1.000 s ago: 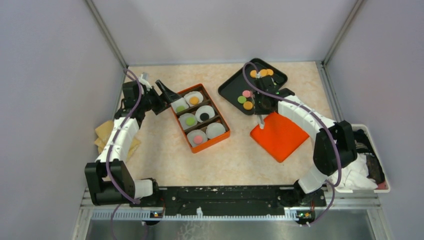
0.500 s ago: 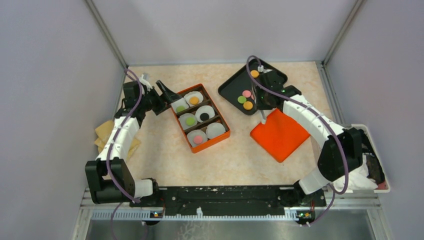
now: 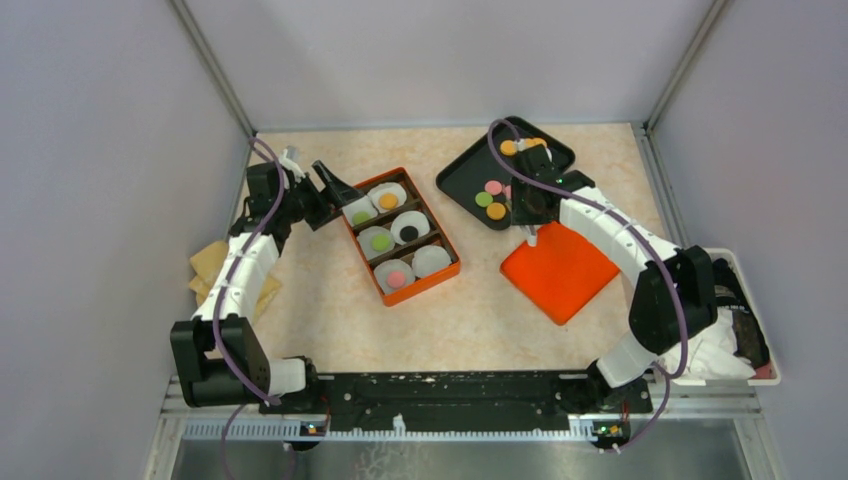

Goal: Pack the cookies

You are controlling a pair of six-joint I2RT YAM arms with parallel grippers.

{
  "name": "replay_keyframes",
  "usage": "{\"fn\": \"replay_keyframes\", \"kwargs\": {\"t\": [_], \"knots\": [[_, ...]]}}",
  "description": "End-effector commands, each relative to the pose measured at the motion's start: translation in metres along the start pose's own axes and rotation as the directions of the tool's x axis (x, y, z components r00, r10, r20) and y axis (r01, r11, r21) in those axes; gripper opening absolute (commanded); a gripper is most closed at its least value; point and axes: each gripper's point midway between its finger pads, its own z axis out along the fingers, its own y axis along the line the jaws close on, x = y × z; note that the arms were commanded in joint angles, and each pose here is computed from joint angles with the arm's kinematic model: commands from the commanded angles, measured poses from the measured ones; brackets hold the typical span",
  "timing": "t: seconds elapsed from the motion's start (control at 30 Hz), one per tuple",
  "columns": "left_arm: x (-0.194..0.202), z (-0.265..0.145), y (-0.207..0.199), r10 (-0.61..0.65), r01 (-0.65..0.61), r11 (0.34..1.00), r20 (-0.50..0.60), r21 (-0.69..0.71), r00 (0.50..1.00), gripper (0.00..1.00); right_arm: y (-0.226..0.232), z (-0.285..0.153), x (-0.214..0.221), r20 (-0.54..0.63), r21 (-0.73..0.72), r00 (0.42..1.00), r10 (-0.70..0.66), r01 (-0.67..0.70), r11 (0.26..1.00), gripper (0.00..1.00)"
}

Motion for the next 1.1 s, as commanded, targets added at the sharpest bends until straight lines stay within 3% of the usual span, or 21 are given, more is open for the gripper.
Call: {"fn": "replay_keyframes", "kwargs": {"t": [0.0, 0.47, 0.93, 1.07], "knots": [[-0.007, -0.001, -0.012, 0.03, -0.031, 0.999, 0.015, 0.045, 0.999, 0.91, -0.004, -0.009, -0.026, 0.072, 0.031, 0.997, 0.019, -0.022, 0.999, 0.35], [-0.005, -0.001, -0.012, 0.028, -0.028, 0.998, 0.013, 0.049, 1.0, 0.91, -0.017, -0.009, -0.029, 0.071, 0.11, 0.997, 0.014, -0.022, 0.994, 0.38], [-0.007, -0.001, -0.011, 0.035, -0.035, 0.998, 0.017, 0.045, 0.999, 0.91, -0.006, 0.014, -0.029, 0.028, 0.097, 0.999, 0.016, -0.019, 0.995, 0.41], [-0.006, 0.0, -0.011, 0.034, -0.034, 0.998, 0.014, 0.044, 0.999, 0.91, -0.004, 0.016, -0.03, 0.028, 0.09, 0.999, 0.029, -0.032, 0.995, 0.34]]}}
